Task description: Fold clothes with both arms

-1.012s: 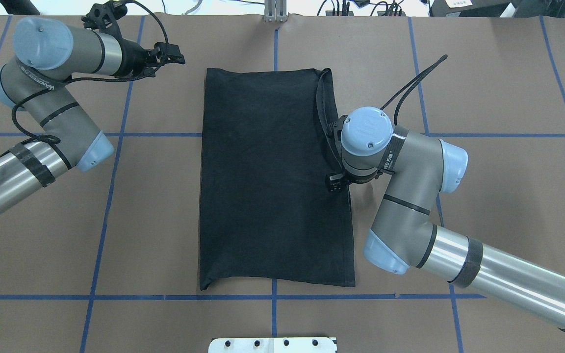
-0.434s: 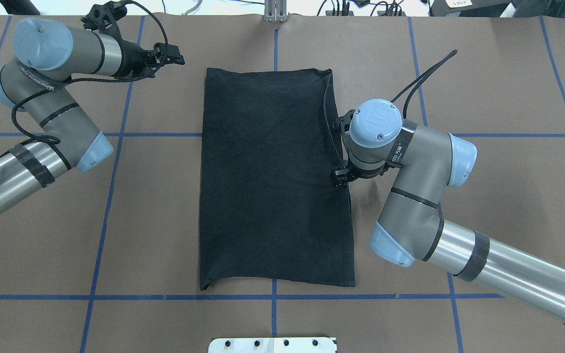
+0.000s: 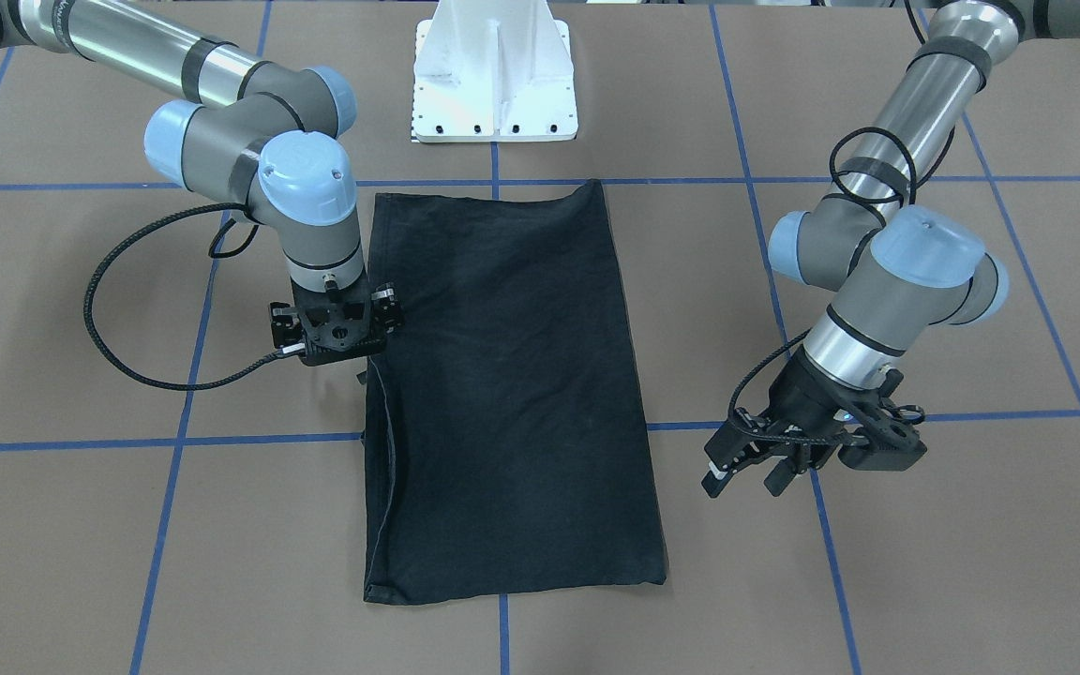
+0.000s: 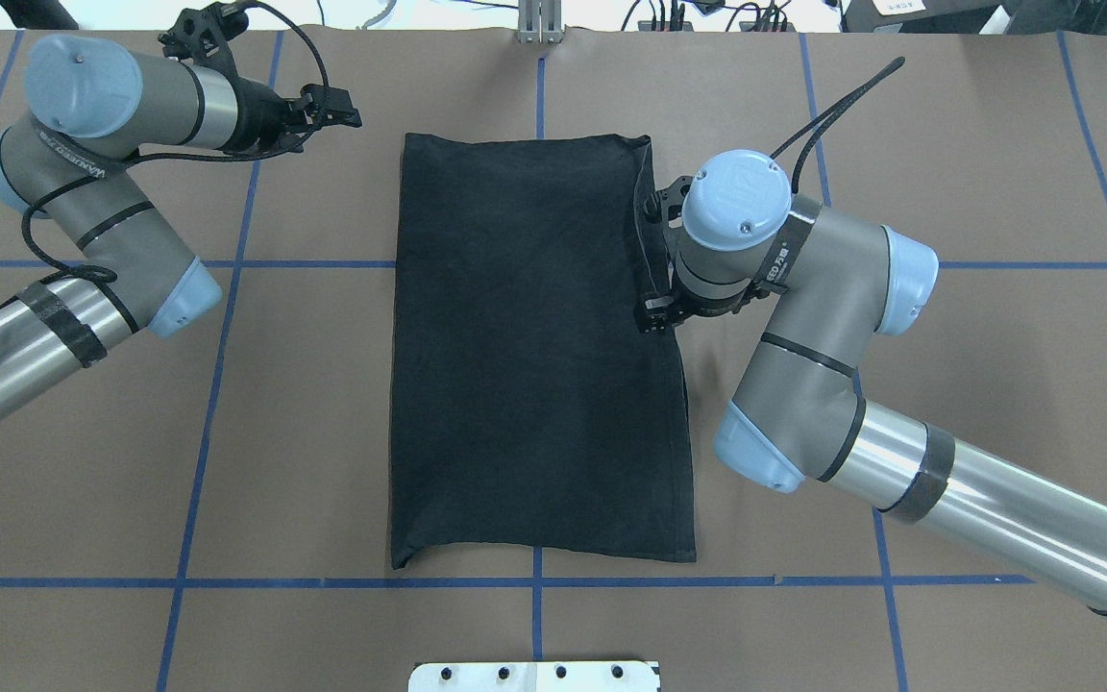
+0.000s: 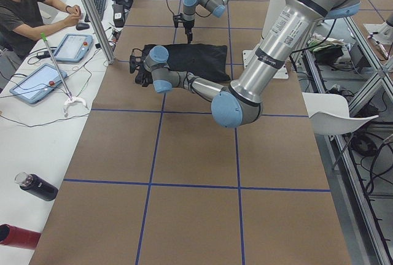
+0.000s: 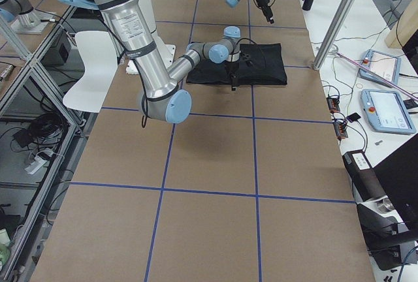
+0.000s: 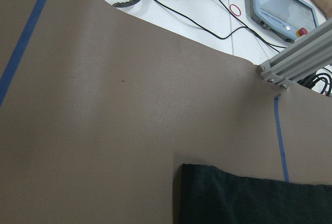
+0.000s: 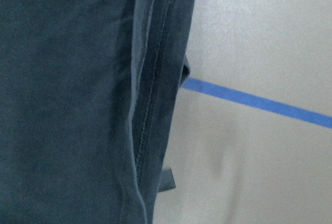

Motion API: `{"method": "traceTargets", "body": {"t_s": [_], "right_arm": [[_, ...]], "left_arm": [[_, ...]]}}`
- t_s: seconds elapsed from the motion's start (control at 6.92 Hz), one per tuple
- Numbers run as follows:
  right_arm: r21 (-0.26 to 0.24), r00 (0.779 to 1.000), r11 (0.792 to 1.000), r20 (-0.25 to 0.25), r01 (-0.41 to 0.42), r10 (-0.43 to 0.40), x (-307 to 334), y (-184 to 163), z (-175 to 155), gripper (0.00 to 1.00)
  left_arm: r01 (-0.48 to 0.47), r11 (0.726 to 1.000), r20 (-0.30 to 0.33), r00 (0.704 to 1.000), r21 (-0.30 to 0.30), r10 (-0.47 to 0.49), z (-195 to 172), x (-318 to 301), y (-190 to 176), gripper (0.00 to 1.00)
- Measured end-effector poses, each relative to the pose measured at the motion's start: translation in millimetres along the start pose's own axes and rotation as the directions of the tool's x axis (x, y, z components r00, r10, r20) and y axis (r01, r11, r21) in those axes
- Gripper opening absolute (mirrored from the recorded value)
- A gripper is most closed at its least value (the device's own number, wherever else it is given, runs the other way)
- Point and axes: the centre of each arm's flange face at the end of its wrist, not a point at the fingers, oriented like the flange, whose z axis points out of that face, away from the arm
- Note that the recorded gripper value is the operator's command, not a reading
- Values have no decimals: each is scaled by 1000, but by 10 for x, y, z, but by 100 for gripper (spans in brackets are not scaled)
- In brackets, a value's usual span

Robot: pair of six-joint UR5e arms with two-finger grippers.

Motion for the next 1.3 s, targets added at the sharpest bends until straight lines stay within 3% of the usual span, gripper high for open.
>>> {"method": "traceTargets", "body": {"t_s": [0.58, 1.3], "right_arm": [[83, 999, 996, 47, -18, 14, -15, -421, 72, 99], [91, 999, 996, 45, -24, 20, -33, -729, 424, 99]], "left_arm": [[-22, 1000, -53, 998, -6, 21, -281, 158, 79, 100], [-35, 999, -88, 996, 4, 35, -485, 310, 109, 100]]}}
